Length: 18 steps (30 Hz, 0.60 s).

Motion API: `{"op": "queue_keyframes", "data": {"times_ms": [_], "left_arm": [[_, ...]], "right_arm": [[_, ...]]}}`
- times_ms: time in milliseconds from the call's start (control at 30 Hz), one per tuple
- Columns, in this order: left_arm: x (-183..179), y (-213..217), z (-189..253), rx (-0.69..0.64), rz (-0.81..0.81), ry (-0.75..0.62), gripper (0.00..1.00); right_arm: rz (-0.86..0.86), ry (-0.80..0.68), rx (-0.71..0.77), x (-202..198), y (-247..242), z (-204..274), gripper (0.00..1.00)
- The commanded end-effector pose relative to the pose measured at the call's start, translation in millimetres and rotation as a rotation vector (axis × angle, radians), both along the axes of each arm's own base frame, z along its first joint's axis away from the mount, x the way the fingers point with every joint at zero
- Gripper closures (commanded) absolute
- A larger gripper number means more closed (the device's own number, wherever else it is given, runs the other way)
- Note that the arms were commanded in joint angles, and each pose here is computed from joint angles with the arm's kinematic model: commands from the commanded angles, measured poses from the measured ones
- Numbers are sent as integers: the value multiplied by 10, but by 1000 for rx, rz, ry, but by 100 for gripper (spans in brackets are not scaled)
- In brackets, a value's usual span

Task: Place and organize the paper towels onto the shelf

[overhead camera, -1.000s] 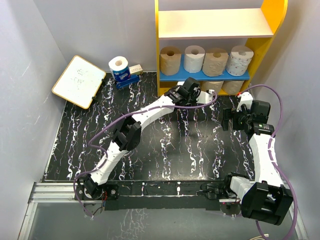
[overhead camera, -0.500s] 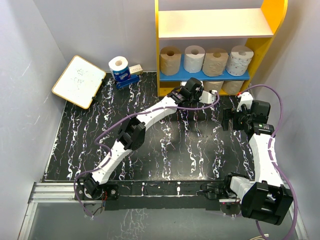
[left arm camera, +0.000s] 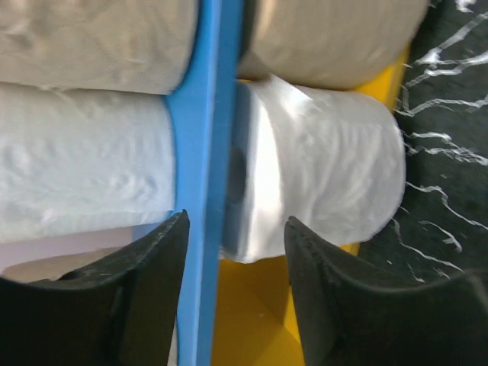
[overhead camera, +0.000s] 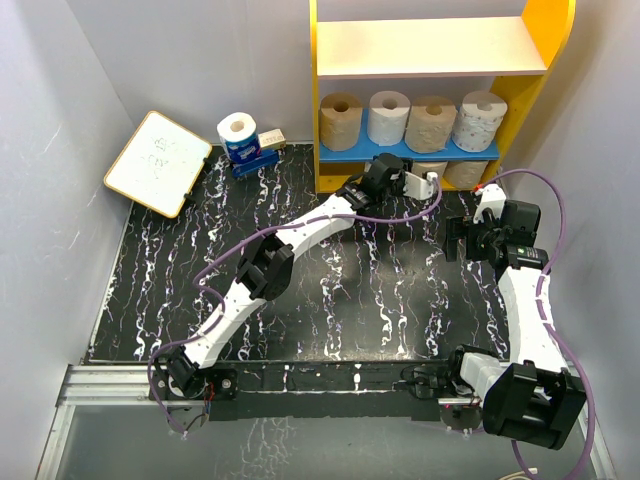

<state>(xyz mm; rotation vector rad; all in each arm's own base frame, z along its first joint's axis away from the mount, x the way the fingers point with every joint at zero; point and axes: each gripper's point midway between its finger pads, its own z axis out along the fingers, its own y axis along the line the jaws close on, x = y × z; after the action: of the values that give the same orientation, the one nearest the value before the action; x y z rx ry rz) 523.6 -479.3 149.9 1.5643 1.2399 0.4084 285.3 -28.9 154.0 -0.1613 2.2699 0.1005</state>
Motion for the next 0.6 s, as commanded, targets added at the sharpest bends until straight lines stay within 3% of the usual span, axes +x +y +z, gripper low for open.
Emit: {"op": "queue_keyframes", "data": {"times_ms": [0,67,233,567], "left_arm": [[125,15,583,-112,35,-137,45],[147,37,574,-110,50,-156,30],[172,64,531,-110,73,-183,14],[263,83,483,-108,106,-269,11]], "right_arm": [[-10,-54,-11,85,-46,110,3],[-11,-58,-13,88,-47,117,3],[-9,-59,-10,87,-41,120,3],[-8,-66,-10,86,-37,139,3]]}}
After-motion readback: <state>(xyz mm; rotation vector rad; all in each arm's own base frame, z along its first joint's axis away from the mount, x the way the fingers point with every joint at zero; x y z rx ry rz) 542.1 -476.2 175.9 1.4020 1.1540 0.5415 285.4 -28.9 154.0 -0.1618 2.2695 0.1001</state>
